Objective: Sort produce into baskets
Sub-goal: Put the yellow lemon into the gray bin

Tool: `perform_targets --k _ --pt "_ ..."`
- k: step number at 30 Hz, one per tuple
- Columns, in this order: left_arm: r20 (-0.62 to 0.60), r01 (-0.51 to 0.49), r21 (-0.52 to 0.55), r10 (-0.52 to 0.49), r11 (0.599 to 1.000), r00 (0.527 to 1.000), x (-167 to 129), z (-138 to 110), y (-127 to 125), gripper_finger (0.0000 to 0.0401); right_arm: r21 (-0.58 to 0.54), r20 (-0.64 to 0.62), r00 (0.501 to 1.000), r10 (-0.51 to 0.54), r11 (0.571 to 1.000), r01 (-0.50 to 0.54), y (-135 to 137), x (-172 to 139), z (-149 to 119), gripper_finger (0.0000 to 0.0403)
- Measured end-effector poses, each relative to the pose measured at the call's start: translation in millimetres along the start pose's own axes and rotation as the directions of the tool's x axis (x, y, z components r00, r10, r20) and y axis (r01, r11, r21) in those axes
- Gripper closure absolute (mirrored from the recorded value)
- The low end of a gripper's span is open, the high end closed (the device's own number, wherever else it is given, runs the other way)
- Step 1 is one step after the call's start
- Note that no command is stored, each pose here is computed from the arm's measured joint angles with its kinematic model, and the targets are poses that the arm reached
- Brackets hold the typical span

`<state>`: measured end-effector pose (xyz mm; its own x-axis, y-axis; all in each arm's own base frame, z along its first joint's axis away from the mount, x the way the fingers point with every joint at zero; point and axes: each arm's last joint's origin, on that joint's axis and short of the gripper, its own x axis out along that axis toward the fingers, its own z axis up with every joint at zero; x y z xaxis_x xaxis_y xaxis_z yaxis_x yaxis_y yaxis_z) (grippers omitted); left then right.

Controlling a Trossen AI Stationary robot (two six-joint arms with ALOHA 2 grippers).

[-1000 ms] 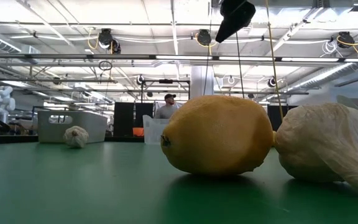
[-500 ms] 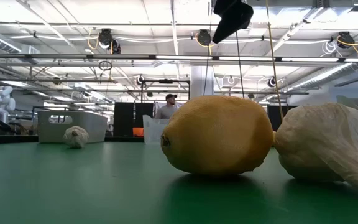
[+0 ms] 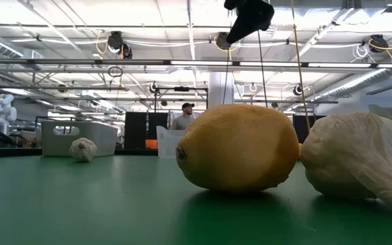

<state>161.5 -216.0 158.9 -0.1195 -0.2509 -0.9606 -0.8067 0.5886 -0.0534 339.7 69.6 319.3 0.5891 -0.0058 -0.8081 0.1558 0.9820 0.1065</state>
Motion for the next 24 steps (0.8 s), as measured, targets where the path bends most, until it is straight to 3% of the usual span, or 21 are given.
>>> perform_targets --k 8,12,16,20,24 --pt "-0.011 0.040 0.042 -0.039 0.998 0.999 -13 4 2 0.0166 0.004 -0.003 1.000 -0.002 1.000 0.002 -1 0 0 0.0014" --pt "0.020 0.083 0.011 -0.083 0.997 0.996 -39 12 13 0.0168 0.007 -0.003 1.000 -0.004 1.000 0.004 -2 0 0 0.0014" --pt "0.147 0.158 -0.028 -0.152 0.987 0.977 -80 22 33 0.0168 0.018 -0.003 1.000 -0.007 1.000 0.007 -3 0 1 0.0014" --pt "0.353 0.266 -0.052 -0.231 0.963 0.907 -126 35 64 0.0169 0.033 -0.004 1.000 -0.008 0.999 0.008 -4 0 1 0.0014" --pt "0.575 0.341 -0.084 -0.234 0.936 0.784 -159 54 106 0.0169 0.056 -0.003 1.000 -0.008 0.998 0.008 -4 0 1 0.0014"
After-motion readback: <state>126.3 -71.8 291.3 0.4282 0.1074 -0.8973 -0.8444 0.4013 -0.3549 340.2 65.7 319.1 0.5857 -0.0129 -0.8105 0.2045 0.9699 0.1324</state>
